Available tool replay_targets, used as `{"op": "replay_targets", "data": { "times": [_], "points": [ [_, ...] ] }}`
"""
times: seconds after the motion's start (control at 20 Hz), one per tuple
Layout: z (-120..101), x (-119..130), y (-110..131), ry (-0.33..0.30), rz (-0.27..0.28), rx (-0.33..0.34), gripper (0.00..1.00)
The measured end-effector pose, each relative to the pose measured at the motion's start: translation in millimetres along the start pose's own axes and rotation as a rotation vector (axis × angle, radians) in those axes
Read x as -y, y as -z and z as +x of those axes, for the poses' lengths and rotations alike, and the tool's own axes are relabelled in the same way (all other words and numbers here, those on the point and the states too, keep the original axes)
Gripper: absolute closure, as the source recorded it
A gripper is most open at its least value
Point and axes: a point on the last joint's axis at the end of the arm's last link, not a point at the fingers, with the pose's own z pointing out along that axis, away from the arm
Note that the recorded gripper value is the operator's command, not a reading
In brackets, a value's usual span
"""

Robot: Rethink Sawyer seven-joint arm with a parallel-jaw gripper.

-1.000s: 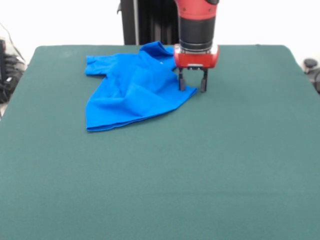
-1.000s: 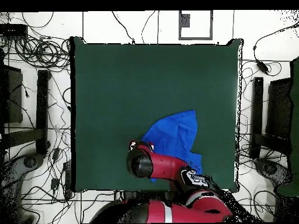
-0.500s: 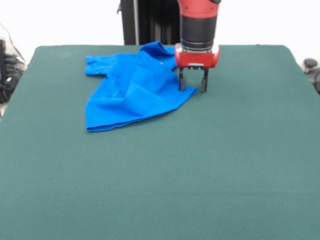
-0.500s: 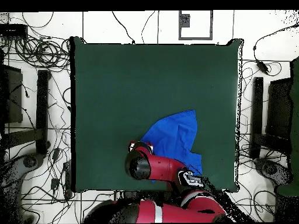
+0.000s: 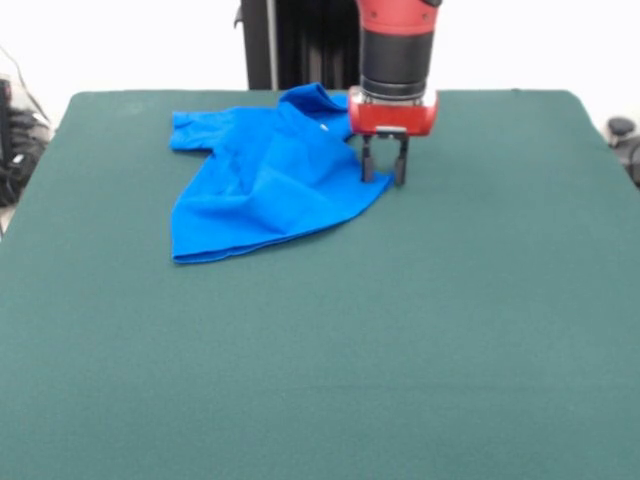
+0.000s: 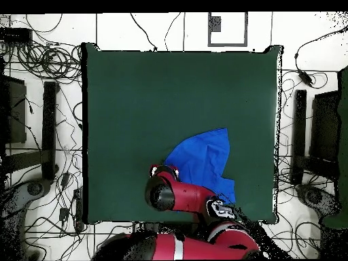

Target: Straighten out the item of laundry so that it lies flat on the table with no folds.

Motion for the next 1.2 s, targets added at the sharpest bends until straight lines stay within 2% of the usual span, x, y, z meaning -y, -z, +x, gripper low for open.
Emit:
{"op": "replay_targets", "data": {
  "times": [0.4, 1.2],
  "points": [
    [2.0, -4.9, -1.2, 0.029, -0.003, 0.045, 1.00],
    [2.9, -5.6, -0.8, 0.041, -0.001, 0.053, 1.00]
  ]
}}
